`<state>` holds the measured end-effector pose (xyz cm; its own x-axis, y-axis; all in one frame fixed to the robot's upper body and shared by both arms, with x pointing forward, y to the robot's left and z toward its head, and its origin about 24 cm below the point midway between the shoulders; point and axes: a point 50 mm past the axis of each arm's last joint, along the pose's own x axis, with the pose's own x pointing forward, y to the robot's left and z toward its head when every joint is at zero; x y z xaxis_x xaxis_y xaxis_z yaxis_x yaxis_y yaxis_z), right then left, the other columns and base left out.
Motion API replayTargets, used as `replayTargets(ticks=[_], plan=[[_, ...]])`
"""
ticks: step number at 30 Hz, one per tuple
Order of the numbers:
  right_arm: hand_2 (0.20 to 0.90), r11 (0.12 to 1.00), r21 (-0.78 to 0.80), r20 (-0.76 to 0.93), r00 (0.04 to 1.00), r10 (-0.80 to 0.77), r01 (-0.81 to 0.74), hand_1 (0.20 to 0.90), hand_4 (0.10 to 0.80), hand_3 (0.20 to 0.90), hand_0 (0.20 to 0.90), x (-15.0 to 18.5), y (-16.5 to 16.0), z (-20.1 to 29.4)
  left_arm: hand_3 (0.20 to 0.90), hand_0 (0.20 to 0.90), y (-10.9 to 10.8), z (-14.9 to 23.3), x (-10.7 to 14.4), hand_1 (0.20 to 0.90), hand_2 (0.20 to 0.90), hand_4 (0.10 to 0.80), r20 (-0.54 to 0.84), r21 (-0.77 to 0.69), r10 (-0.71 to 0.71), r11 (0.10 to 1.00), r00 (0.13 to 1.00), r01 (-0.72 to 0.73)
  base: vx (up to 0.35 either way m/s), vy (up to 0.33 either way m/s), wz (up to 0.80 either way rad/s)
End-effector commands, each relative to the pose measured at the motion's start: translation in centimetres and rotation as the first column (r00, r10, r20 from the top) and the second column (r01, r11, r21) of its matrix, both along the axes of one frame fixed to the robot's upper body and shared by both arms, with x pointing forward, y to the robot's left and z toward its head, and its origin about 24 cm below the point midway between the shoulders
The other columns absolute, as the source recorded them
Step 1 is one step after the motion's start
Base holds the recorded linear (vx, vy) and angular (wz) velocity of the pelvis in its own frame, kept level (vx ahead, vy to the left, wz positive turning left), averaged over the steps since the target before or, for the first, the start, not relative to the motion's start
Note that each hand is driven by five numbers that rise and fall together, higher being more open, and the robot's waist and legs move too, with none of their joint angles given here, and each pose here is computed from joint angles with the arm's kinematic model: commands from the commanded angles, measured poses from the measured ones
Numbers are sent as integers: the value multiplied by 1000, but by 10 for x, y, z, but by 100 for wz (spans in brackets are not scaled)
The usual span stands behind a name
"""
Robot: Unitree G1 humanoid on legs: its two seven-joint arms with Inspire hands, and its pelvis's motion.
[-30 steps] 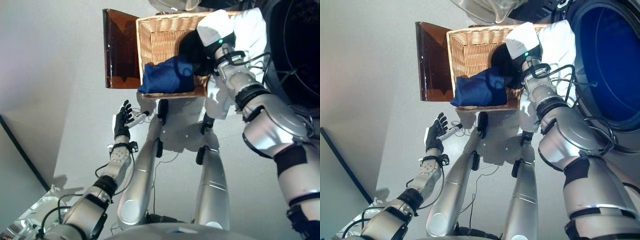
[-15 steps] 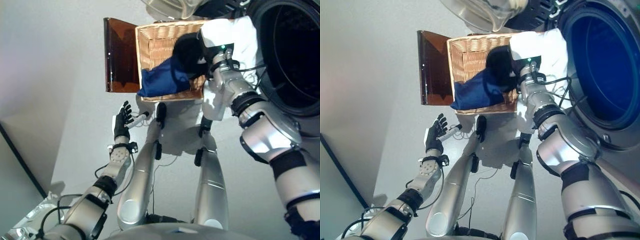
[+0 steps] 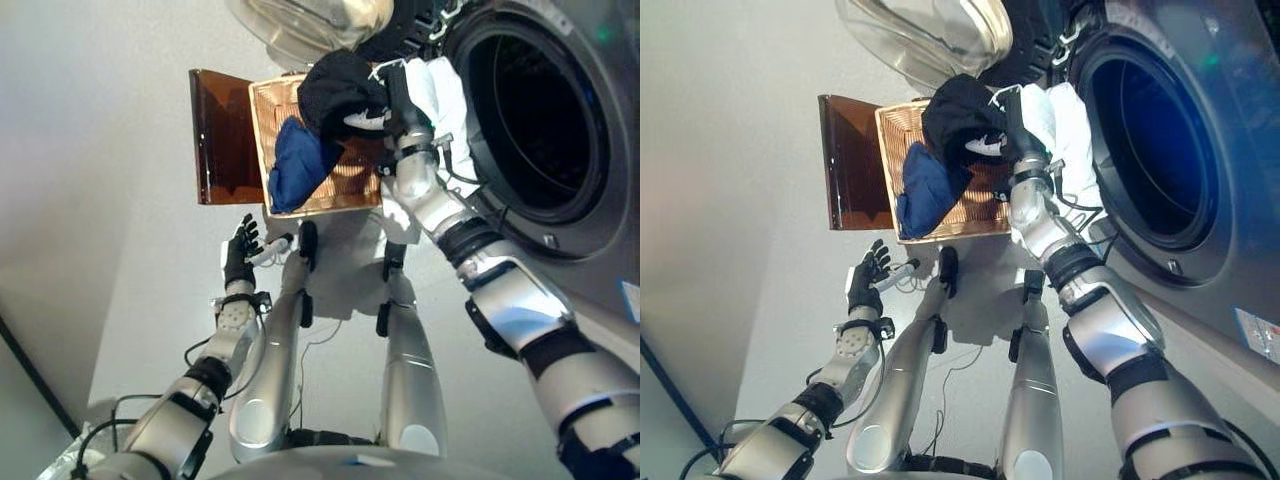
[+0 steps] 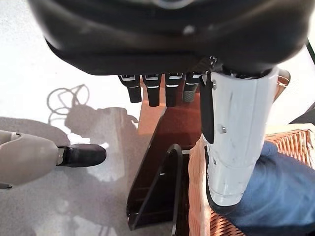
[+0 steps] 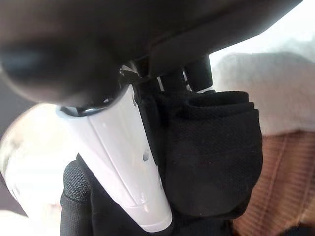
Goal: Pick up the clothes and place them into the washing machine
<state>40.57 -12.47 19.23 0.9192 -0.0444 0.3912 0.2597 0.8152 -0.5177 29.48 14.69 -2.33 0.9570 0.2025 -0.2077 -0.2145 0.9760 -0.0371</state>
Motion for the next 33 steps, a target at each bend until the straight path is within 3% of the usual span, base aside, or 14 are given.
replayTargets(ticks=[1, 11, 13, 16, 17, 21, 25, 29, 33], plan=[[200, 963, 144, 300, 937, 178, -229, 200, 300, 200, 200, -17, 29, 66, 900, 900, 20, -7, -11, 900, 900, 800, -7, 14, 64, 998, 998, -64, 21, 0, -12], [200, 872, 424, 217, 962, 164, -244, 200, 300, 200, 200, -16, 12, 33, 900, 900, 25, -15, -18, 900, 900, 800, -36, 25, 53, 998, 998, -53, 3, -1, -6], [200, 774, 585, 189, 969, 159, -241, 200, 300, 200, 200, -16, 8, 17, 900, 900, 23, -16, -19, 900, 900, 800, -42, 17, 53, 998, 998, -53, 2, 4, -13], [200, 732, 640, 182, 972, 149, -233, 200, 300, 200, 200, -16, 5, 12, 900, 900, 23, -17, -20, 900, 900, 800, -43, 18, 50, 999, 998, -49, 2, 1, -2], [200, 604, 768, 169, 977, 130, -213, 200, 300, 200, 200, -18, 0, -4, 900, 900, 20, -18, -21, 900, 900, 800, -49, 10, 44, 999, 998, -44, 9, 20, -4], [200, 311, 938, 147, 988, 46, -154, 200, 300, 200, 200, -19, -14, -29, 900, 900, 13, -19, -21, 900, 900, 800, -51, -6, 21, 1000, 998, -21, 12, 15, -3], [200, 32, 989, 145, 989, -41, -144, 200, 300, 200, 200, -22, -26, -47, 900, 900, 3, -21, -23, 900, 900, 800, -57, -35, -4, 999, 998, 2, 22, 18, -14], [200, -153, 975, 141, 982, -124, -159, 200, 300, 200, 200, -23, -38, -56, 900, 900, -4, -26, -25, 900, 900, 800, -82, -47, -34, 998, 996, 30, 7, 5, -2], [200, -226, 958, 136, 972, -192, -179, 200, 300, 200, 200, -25, -51, -59, 900, 900, -8, -28, -26, 900, 900, 800, -89, -58, -48, 997, 995, 43, 2, 4, 1]])
